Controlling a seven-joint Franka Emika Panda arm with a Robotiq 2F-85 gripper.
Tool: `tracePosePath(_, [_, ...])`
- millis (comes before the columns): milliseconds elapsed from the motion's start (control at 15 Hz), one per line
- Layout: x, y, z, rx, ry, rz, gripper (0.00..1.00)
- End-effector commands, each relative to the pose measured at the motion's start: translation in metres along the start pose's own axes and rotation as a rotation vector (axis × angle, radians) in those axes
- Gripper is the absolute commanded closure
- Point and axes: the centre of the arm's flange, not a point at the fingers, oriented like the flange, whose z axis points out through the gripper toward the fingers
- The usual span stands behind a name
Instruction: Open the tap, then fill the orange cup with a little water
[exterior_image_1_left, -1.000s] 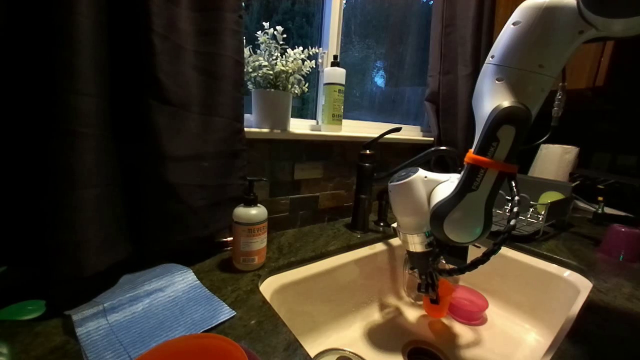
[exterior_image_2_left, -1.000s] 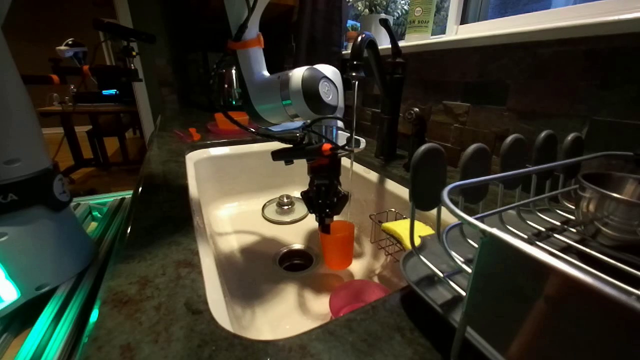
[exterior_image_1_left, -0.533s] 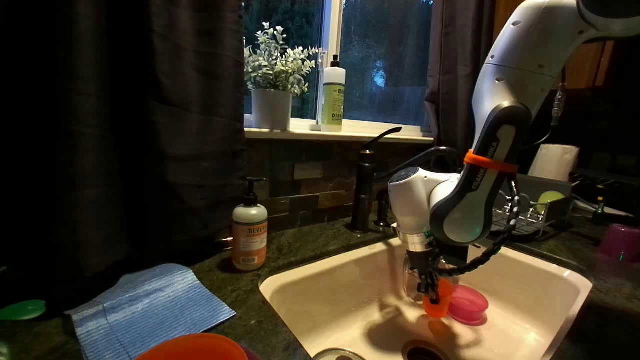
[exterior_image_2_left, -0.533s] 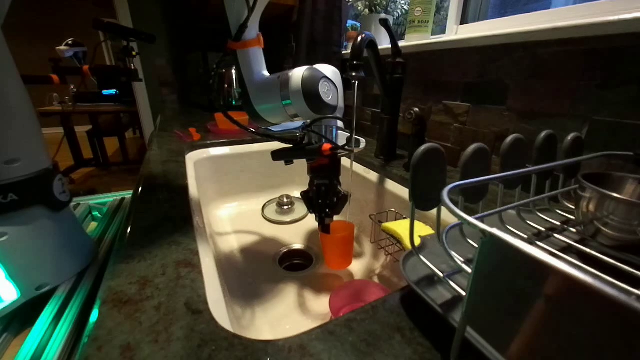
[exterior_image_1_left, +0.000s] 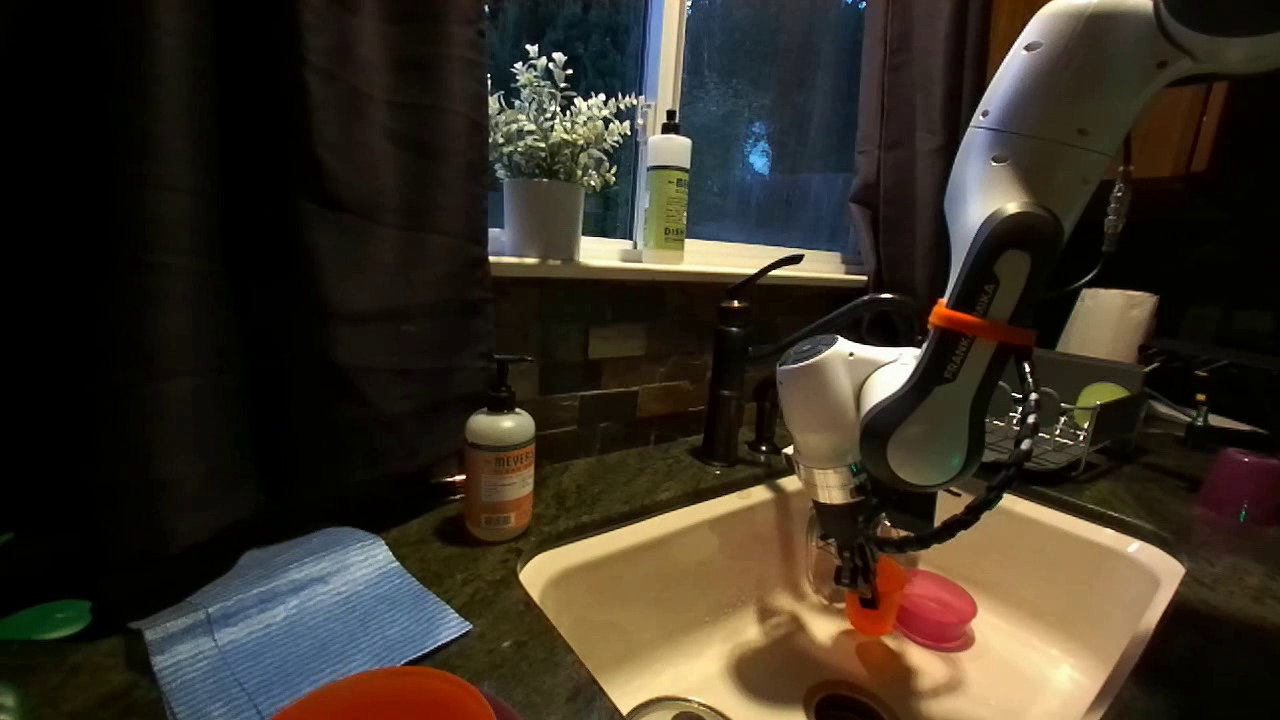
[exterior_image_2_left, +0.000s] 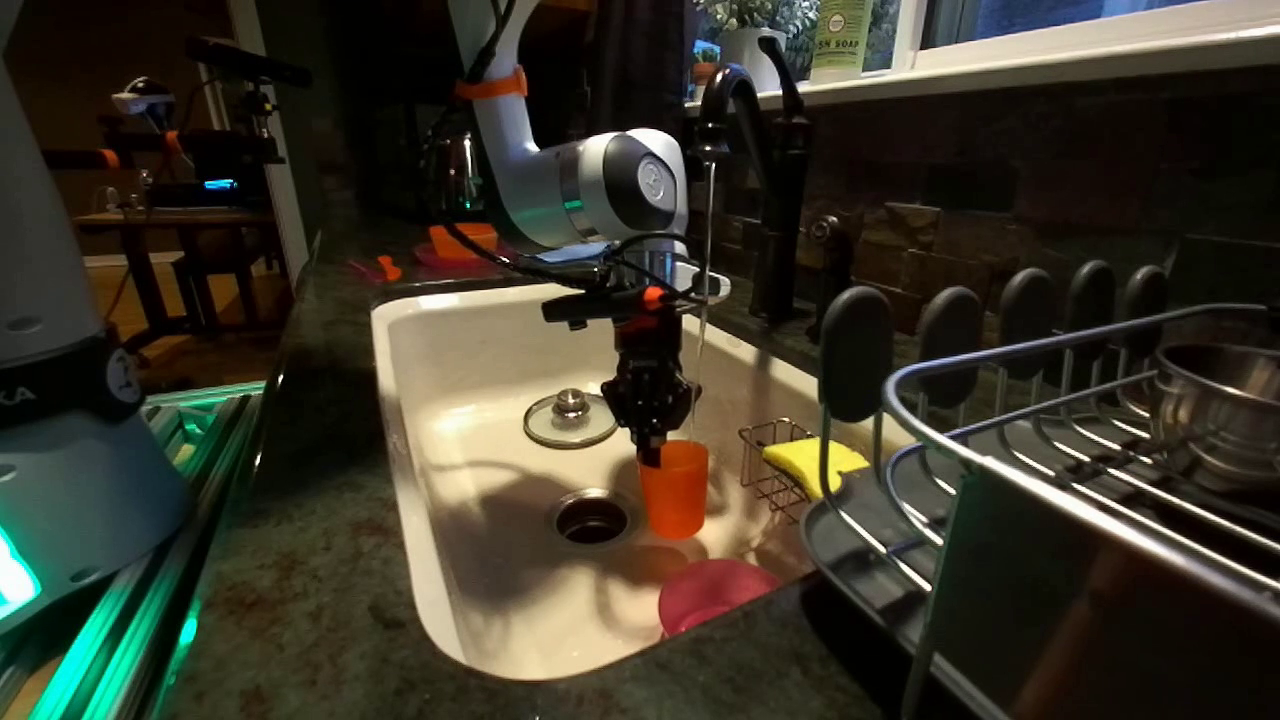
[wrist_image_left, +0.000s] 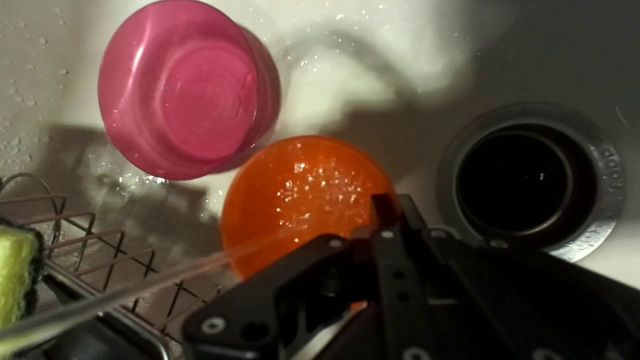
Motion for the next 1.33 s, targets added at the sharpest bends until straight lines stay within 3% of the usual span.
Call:
tracePosePath(0, [0.000,-0.005,0.002,-0.017,-0.013,-0.005,0.99])
tracePosePath(1267, [0.027,-0.047,-0.009,0.054,0.037,-0.020,0.99])
